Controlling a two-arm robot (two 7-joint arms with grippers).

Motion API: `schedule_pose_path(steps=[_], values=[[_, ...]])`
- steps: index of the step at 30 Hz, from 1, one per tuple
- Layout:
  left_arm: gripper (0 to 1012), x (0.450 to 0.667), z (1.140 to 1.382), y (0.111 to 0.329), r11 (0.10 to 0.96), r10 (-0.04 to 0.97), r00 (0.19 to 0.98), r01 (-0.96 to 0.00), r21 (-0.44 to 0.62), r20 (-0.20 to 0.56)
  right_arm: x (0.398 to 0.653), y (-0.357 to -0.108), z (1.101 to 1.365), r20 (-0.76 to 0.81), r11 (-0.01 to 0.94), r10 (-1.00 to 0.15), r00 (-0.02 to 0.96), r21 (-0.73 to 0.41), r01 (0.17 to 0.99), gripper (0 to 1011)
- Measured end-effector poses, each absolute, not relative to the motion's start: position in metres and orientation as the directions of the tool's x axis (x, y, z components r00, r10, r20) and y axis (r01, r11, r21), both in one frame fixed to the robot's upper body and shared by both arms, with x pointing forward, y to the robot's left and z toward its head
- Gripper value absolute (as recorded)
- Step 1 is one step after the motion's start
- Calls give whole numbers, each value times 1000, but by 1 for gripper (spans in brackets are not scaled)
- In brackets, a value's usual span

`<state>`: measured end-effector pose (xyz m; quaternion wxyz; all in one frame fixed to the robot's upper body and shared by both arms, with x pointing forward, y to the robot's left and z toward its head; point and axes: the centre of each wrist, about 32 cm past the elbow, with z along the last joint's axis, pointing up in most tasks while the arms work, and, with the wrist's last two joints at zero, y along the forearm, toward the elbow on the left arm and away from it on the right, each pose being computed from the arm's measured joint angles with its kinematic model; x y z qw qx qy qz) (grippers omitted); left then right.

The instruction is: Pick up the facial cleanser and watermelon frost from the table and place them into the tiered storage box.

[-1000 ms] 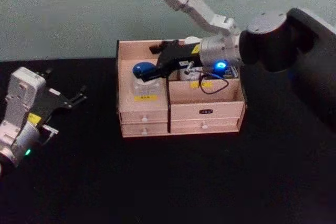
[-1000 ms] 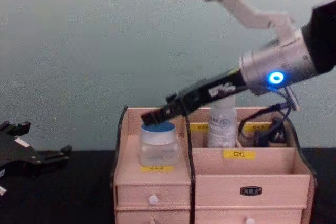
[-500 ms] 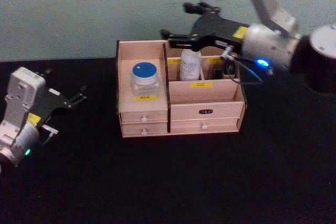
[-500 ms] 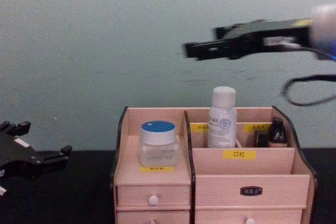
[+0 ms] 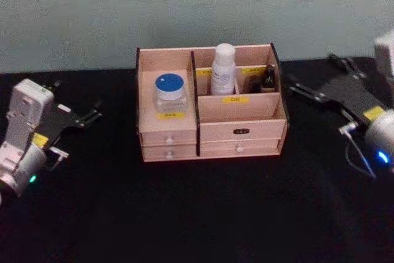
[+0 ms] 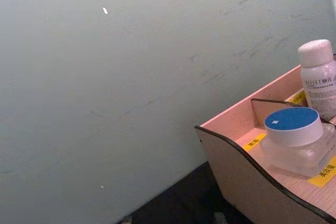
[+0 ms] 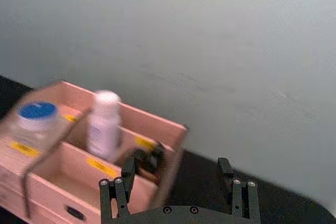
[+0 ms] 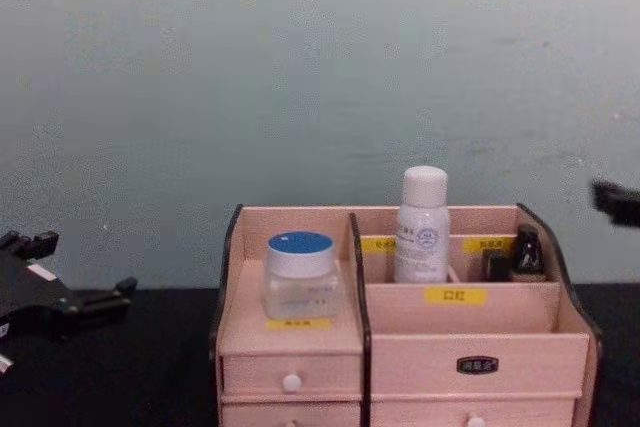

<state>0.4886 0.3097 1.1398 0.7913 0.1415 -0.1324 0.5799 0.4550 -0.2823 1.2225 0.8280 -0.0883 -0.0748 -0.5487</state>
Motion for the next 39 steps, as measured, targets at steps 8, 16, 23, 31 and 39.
schedule_pose_path(steps=[8,16,23,31,39], values=[[1001,489,1140,310,287,880,292,-955,70,374,440,-296,1195,211,220,-948,236,-100,970,1000],[1001,489,1140,310,287,880,292,-955,70,374,448,-300,1176,190,177,-959,211,-179,968,1000],[1001,489,1140,310,287,880,292,-955,70,374,457,-297,1169,184,194,-954,236,-218,956,1000],[1001,489,1140,310,287,880,292,-955,70,374,462,-295,1168,181,204,-951,250,-239,949,1000],[1001,489,1140,310,287,880,292,-955,70,374,462,-295,1168,181,204,-951,249,-237,950,1000]])
